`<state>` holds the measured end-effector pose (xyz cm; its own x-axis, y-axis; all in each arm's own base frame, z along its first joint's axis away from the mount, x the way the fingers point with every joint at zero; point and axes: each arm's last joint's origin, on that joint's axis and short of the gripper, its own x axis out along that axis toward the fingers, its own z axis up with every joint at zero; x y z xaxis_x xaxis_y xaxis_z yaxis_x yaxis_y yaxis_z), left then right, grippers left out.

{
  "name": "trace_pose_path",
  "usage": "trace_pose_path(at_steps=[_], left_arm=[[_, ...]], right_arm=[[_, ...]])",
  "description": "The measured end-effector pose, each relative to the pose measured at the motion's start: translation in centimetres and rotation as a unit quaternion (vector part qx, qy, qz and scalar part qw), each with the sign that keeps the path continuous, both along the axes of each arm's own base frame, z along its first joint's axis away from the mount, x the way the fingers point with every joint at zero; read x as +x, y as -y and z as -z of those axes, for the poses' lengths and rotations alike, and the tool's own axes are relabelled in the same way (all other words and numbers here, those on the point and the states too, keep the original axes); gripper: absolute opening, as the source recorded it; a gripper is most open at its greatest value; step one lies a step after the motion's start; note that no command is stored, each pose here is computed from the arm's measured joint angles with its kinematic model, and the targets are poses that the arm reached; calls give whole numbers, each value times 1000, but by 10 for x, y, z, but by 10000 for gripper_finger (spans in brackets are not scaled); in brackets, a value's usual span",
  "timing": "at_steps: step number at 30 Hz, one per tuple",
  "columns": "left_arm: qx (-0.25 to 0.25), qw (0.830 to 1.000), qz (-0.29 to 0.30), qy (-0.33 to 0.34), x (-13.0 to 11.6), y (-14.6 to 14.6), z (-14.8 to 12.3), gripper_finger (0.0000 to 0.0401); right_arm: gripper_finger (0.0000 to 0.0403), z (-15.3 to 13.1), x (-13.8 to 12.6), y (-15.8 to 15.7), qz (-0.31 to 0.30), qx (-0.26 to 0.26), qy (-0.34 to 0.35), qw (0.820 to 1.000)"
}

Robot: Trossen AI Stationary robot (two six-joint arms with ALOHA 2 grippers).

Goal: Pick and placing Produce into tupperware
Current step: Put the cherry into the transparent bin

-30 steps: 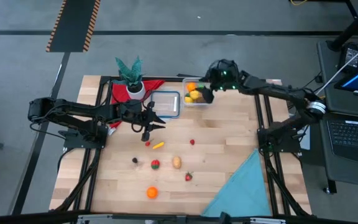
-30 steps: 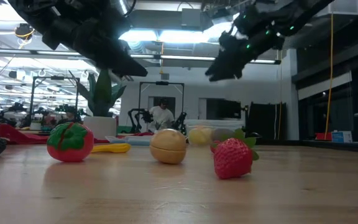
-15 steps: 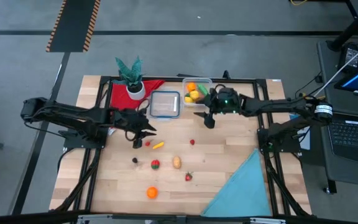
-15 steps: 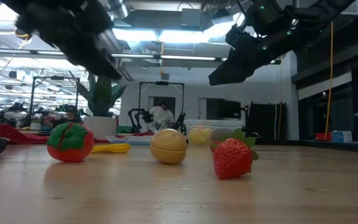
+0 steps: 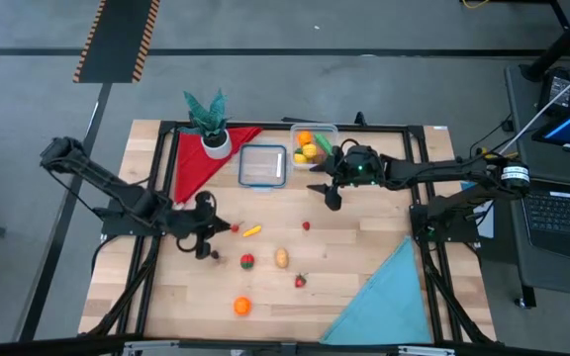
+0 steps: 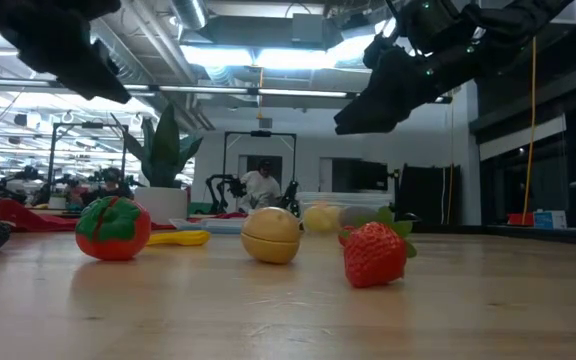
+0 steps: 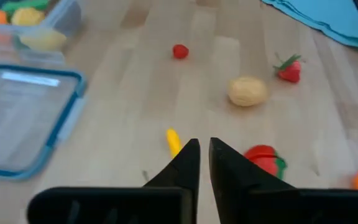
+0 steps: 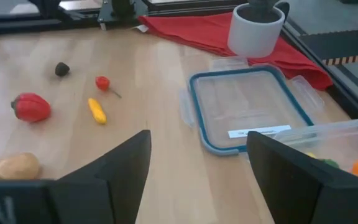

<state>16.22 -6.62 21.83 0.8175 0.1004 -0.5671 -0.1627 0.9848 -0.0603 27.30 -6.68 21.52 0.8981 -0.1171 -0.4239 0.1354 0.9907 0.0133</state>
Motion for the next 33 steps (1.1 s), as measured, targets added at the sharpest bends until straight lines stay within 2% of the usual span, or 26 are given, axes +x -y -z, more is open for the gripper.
trace_pose_path(at_steps=[6,14,19,24,33], left_arm=[[-43,999,-11,-10,-1,13,6,2],[14,999,39,-23,-2,17,9,26],[17,999,36,-24,-1,15,9,44],[12,999,23,-23,1,12,8,85],[10,999,22,-25,1,11,9,194]], right_arm=[[266,0,1,-4,5,13,1,1000],[266,0,3,-12,-9,14,1,1000],[266,0,4,-17,-12,22,1,1000],[266,0,4,-17,-13,23,1,1000],[266,0,4,-17,-14,22,1,1000]])
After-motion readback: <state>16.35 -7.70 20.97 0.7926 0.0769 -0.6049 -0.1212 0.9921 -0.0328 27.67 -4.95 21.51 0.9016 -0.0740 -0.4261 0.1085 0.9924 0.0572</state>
